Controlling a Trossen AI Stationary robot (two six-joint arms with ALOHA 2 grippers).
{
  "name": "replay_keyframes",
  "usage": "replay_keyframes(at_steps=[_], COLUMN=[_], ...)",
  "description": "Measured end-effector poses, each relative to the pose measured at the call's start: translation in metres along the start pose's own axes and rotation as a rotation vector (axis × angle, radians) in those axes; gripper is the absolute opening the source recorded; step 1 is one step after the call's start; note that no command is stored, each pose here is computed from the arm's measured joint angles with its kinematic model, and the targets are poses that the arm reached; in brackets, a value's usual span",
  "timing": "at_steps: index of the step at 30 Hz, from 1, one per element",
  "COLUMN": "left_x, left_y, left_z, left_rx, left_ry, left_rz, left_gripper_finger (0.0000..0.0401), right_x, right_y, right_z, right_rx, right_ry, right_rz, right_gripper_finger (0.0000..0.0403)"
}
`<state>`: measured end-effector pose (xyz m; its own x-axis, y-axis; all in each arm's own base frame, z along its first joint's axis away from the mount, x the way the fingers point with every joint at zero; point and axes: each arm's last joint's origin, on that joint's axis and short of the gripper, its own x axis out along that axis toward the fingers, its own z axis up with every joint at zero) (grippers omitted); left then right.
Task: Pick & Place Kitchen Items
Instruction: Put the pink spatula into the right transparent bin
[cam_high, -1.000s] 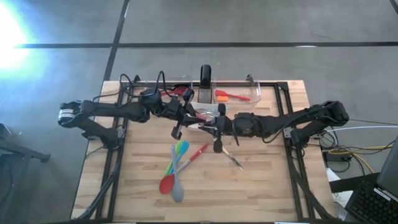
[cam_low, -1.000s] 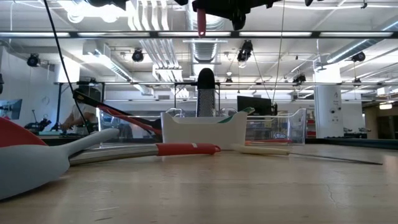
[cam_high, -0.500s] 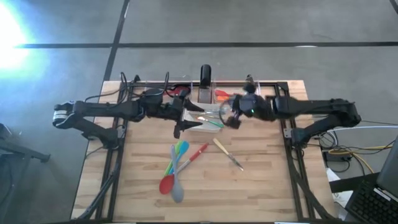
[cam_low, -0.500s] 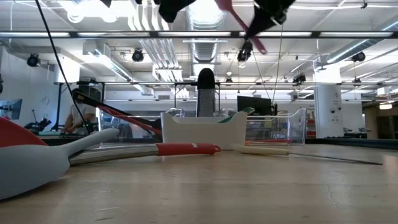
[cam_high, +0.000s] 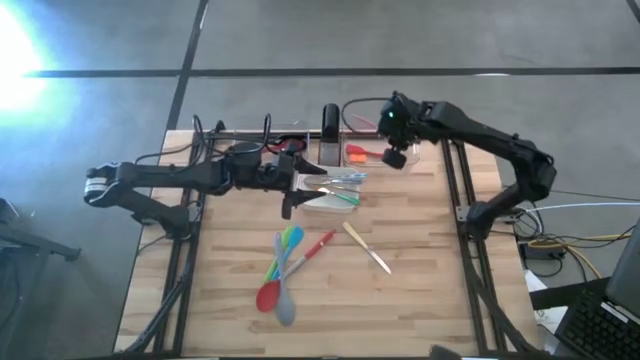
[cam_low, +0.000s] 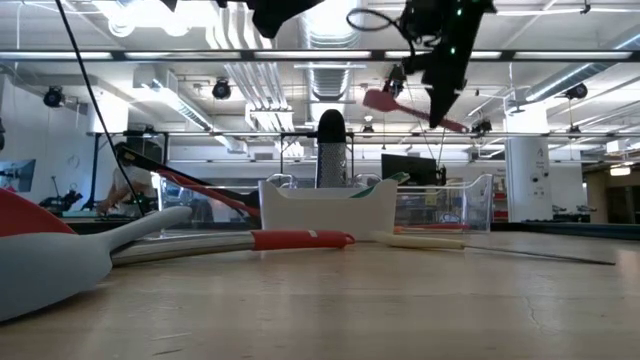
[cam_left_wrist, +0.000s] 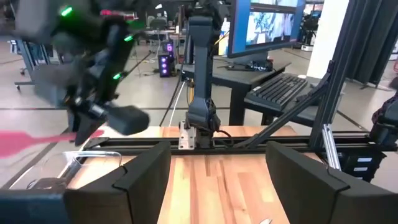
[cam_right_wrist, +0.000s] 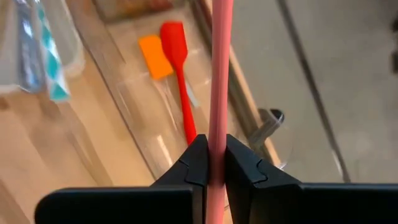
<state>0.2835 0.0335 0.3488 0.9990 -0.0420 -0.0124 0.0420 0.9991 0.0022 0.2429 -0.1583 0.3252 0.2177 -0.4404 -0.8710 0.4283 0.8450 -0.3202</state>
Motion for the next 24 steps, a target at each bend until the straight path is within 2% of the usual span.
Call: replay_keyframes(at_steps=[9,15,24], left_x=[-0.004,-0.004,-0.004], left_y=[-0.001,-0.001,-0.001], left_z=[0.004,0.004,0.004], left_rx=[0.002,0.002,0.015], left_ry=[-0.014,-0.013,-0.012], left_rz=[0.0,0.0,0.0], left_gripper_finger=[0.0266,0.0266,0.0266], right_x=[0.061,0.098,0.141], right_y=[-0.029,-0.037,-0.041], right_z=[-0.001,-0.001,-0.004], right_rx=[-0.072,-0.071,-0.115], right_ry=[0.159,0.2,0.263], right_rz=[0.064,0.175,0.205], right_gripper_finger=[0.002,0.002,0.002])
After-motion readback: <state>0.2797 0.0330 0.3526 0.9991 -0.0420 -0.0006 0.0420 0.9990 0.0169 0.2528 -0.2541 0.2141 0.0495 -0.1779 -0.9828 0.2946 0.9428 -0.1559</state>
